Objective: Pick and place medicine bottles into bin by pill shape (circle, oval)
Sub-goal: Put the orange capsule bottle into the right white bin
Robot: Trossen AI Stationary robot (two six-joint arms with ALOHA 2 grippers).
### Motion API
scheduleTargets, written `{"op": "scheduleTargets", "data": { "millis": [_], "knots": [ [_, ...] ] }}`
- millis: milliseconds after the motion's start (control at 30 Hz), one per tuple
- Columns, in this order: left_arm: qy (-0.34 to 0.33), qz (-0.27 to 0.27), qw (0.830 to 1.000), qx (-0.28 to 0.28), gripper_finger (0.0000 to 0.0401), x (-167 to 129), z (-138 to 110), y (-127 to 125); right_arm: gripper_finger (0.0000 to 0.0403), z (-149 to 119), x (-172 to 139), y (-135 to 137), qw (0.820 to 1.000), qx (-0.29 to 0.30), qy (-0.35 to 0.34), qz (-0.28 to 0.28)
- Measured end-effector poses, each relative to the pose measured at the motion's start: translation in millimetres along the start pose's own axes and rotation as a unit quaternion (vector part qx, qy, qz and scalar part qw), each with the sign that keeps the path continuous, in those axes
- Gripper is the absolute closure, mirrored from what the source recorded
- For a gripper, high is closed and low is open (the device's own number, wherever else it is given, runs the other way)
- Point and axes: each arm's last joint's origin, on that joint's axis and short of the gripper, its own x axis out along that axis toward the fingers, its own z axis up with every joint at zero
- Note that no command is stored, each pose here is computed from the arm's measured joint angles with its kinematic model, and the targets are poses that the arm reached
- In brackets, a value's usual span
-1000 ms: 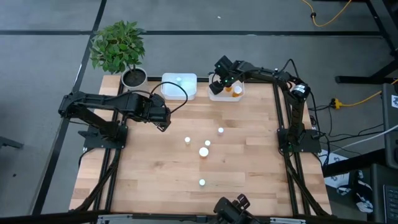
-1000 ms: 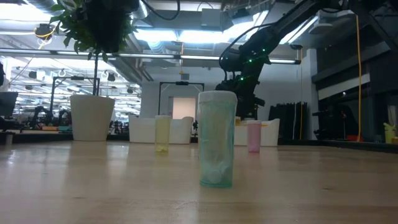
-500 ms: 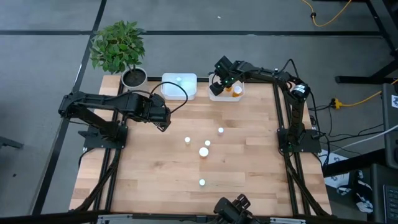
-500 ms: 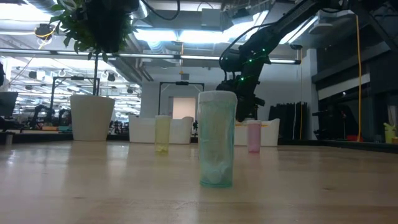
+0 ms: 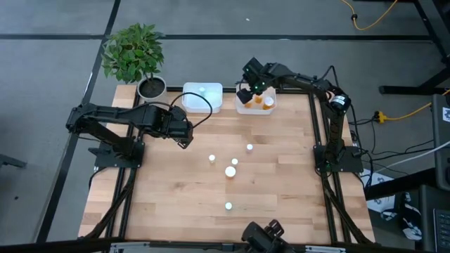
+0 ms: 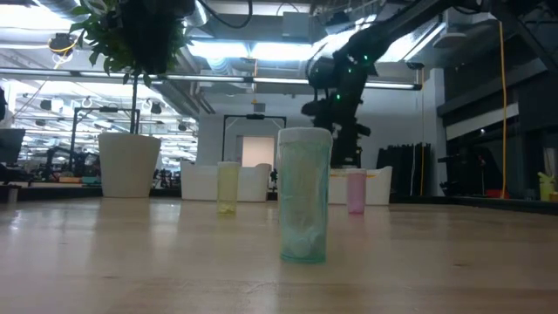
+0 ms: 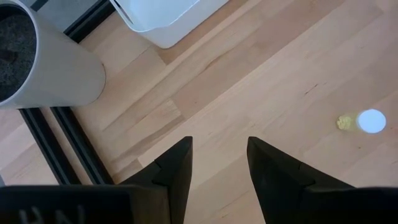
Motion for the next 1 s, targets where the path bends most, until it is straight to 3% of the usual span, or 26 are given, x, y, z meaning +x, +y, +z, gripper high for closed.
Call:
{"op": "scheduleTargets", "data": {
  "millis": [233,400,533,633,833,1000],
  "knots": [
    [0.001,0.000,1.000,0.000,0.0254,0.0,0.0,0.0,0.0132,-10.4,-48.5,36.5,0.997,-0.052,0.057,0.006],
    [0.004,-0.003,1.000,0.000,0.0254,0.0,-0.3,-0.2,0.0132,-43.2,-89.4,64.3,0.985,-0.139,0.102,0.014],
    [0.004,-0.003,1.000,0.000,0.0254,0.0,-0.3,-0.2,0.0132,-71.1,-124.1,75.2,0.977,-0.160,0.139,0.010],
    [0.004,-0.003,1.000,0.000,0.0254,0.0,-0.3,-0.2,0.0132,-89.7,-144.6,84.4,0.974,-0.185,0.128,0.021],
    [0.005,-0.004,1.000,0.000,0.0254,0.0,-0.3,-0.3,0.0132,-135.4,-161.7,103.1,0.966,-0.226,0.118,0.047],
    [0.003,-0.006,1.000,-0.002,0.0254,0.0,0.1,-0.8,0.0132,-172.0,-153.1,116.3,0.961,-0.246,0.108,0.071]
  ]
}}
